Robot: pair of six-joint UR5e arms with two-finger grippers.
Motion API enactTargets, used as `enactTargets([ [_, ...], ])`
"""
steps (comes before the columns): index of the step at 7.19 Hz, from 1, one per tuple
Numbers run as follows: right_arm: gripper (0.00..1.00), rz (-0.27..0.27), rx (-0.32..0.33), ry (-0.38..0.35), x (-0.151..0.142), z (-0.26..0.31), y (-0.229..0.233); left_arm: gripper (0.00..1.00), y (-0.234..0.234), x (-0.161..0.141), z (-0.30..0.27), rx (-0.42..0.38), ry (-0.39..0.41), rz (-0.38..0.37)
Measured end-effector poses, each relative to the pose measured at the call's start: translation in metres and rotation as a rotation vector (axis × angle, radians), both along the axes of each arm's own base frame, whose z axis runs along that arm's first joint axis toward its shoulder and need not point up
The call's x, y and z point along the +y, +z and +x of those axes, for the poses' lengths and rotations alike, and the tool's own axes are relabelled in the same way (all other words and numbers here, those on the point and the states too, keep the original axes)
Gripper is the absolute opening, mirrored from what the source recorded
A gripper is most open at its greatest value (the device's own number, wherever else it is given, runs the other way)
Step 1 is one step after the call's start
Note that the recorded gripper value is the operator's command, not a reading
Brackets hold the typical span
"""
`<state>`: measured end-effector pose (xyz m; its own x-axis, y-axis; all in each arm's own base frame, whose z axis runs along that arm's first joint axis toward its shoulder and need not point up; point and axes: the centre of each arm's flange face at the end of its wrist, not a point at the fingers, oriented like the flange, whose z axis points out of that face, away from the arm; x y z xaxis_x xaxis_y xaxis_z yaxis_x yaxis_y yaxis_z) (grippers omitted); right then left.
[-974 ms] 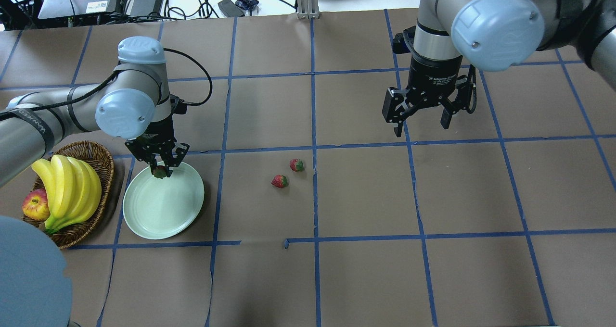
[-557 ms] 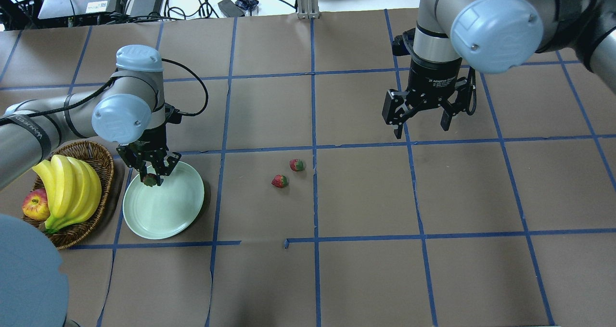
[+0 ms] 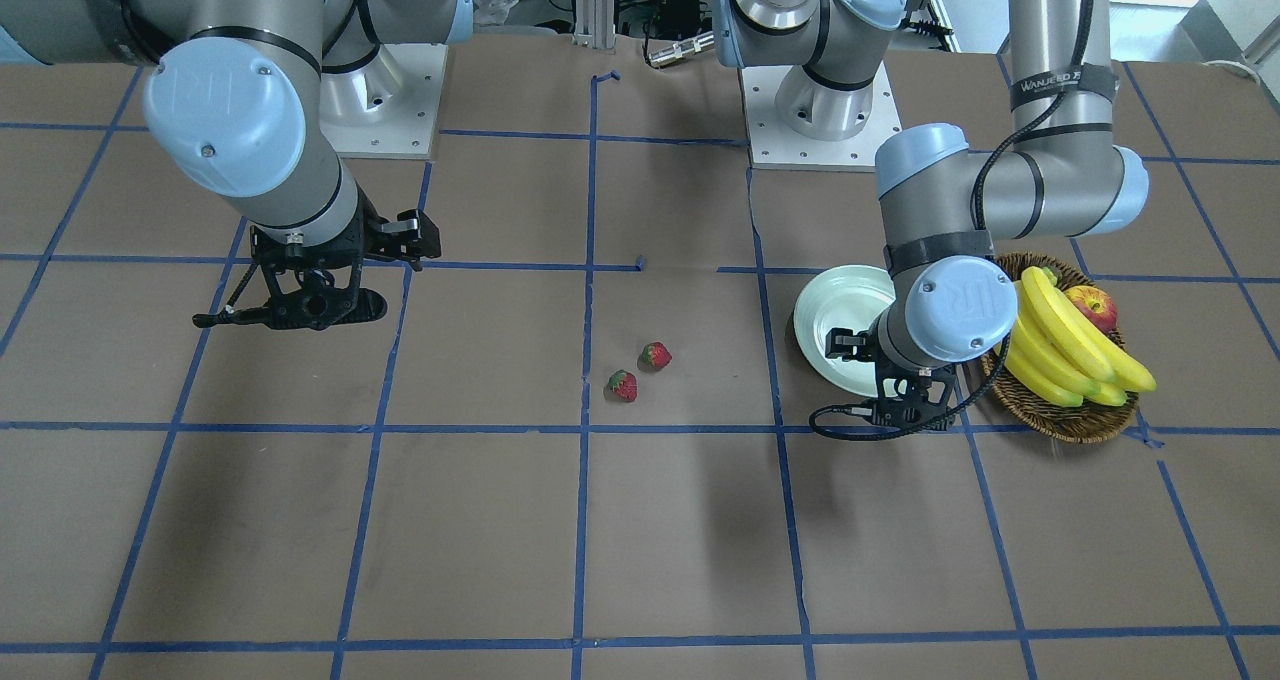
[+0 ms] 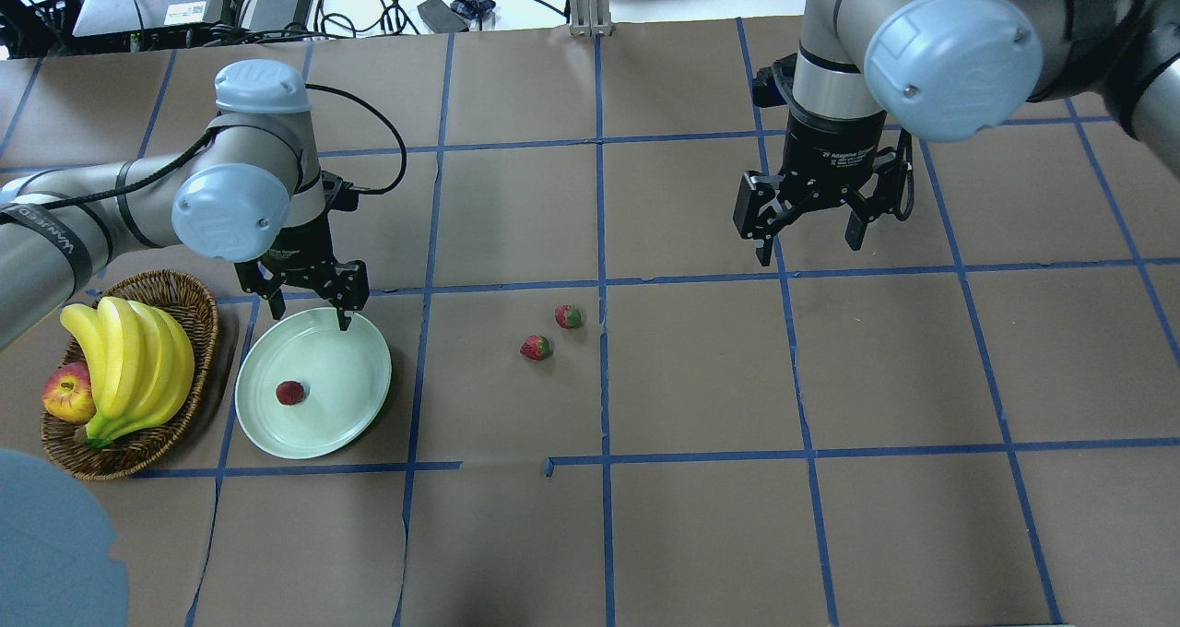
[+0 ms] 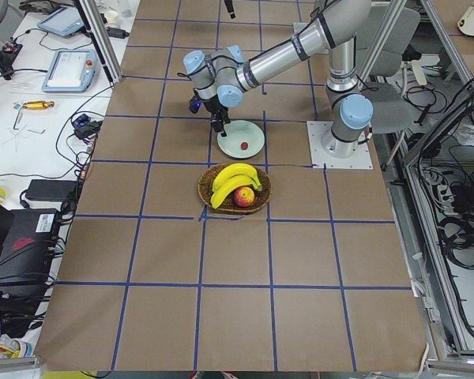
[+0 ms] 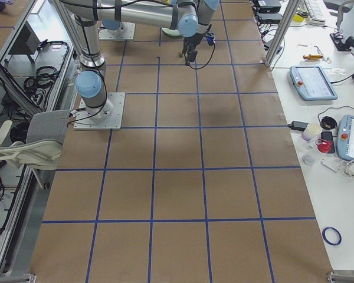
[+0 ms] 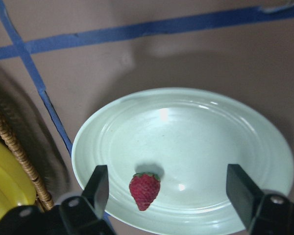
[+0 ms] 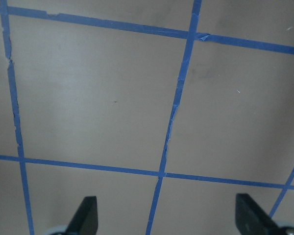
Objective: Collect all strawberries into plate
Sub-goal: 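Move the left gripper back over the two remaining strawberries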
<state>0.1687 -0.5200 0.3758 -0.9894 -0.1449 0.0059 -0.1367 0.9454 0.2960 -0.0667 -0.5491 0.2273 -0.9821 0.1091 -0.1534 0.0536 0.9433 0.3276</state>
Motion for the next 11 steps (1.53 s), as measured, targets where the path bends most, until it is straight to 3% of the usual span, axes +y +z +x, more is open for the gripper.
enactTargets([
  [2,1.00,0.000,-0.001,-0.001,-0.001,-0.001,-0.001,0.89,0.006,-0.006,-0.049,0.022,0.077,-0.066],
  [4,1.00,-0.012,0.001,-0.015,-0.001,-0.001,0.002,0.89,0.005,0.000,-0.085,0.078,0.079,-0.076],
  [8,1.00,-0.010,0.083,-0.019,0.003,-0.007,0.002,0.92,0.000,0.001,-0.099,0.110,0.080,-0.075],
  [9,1.00,-0.007,0.088,-0.018,0.003,-0.008,0.000,1.00,0.000,0.000,-0.103,0.109,0.106,-0.096],
  [11,1.00,-0.006,0.086,-0.004,0.001,-0.010,-0.004,1.00,0.003,0.000,-0.140,0.169,0.296,-0.166],
])
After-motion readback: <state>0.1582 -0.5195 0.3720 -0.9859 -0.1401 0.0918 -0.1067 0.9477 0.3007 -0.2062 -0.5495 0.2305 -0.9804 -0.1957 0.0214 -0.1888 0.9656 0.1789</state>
